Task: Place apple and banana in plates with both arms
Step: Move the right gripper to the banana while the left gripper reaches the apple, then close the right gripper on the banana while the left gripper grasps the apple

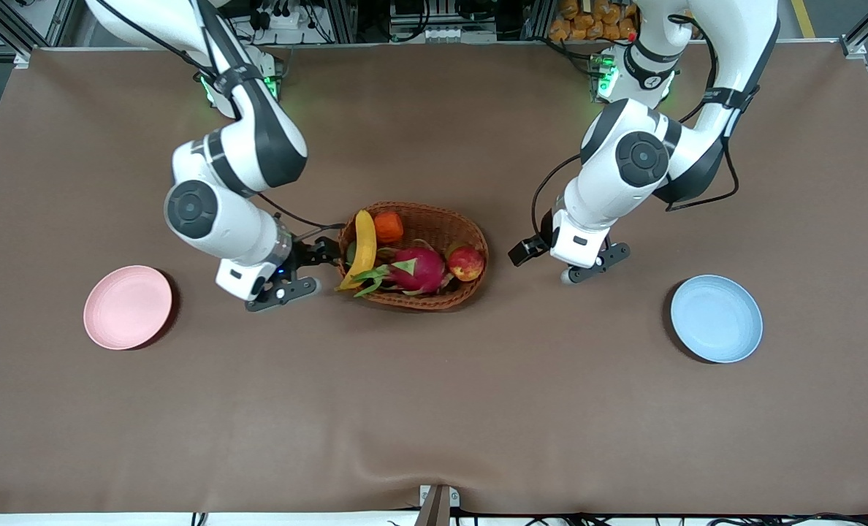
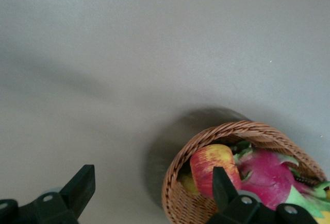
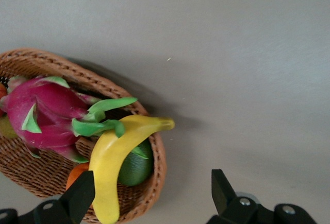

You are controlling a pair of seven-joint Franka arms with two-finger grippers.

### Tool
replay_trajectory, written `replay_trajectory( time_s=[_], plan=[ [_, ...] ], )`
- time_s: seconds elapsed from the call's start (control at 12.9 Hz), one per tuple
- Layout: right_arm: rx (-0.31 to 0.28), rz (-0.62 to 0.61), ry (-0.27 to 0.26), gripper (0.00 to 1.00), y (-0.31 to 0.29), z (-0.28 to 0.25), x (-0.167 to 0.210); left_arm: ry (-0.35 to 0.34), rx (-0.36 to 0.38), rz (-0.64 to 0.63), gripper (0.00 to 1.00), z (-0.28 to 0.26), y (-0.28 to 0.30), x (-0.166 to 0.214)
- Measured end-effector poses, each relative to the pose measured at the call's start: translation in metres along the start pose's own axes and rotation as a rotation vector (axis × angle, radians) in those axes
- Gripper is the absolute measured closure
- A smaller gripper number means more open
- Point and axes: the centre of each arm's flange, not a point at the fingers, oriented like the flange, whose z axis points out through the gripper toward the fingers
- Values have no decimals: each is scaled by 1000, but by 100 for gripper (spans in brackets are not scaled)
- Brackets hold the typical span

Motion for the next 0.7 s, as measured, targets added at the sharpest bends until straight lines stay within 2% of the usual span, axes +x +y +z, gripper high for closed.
replay_trajectory(
  time_s=[0.31,0.7],
  plan=[
    [83,75,-12,0,-14,42,-16,1,-17,-29,0,12,8,-8],
    [79,107,-40,0,-48,66,-27,1,-39,-62,0,26,16,-18]
  ],
)
